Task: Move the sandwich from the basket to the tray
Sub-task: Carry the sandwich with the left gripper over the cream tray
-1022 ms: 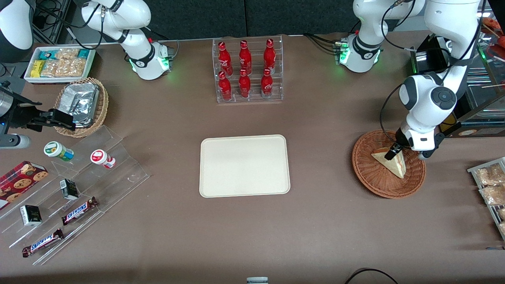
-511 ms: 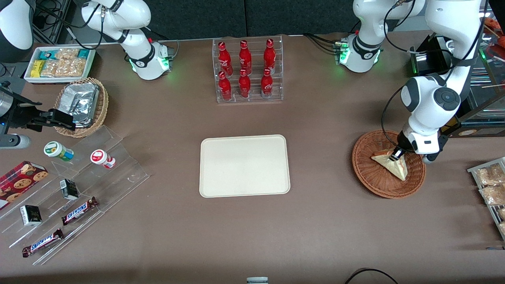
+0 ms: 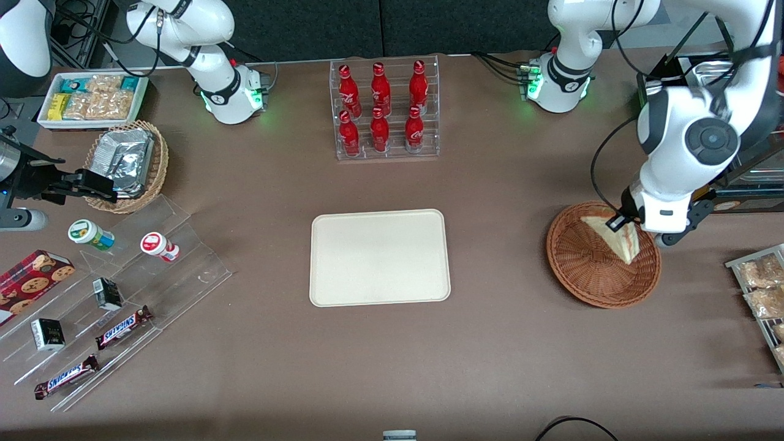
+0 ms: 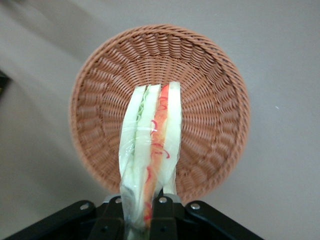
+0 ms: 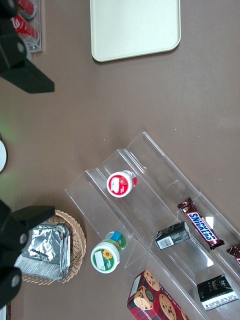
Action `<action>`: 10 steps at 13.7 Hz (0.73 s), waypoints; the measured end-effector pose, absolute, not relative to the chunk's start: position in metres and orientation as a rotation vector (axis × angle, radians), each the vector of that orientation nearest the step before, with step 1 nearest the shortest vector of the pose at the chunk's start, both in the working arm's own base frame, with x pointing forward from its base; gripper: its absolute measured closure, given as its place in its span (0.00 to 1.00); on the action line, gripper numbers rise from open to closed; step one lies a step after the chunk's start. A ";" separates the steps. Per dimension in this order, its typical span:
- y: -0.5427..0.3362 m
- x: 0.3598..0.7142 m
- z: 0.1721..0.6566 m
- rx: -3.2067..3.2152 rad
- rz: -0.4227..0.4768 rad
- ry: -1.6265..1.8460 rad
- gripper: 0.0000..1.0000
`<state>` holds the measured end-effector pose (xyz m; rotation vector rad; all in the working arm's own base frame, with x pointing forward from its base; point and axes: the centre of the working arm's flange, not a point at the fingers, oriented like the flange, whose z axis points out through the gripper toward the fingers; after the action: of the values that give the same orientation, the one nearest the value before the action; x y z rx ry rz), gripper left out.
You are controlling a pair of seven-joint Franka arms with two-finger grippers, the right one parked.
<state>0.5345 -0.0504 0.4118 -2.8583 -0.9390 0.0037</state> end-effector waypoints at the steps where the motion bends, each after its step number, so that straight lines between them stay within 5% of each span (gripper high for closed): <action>1: -0.065 0.537 0.433 -2.861 0.006 -0.907 0.85; 10: -0.237 0.519 0.512 -2.971 -0.088 -0.634 0.85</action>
<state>0.5191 -0.2367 0.5124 -2.9707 -0.6339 -0.0876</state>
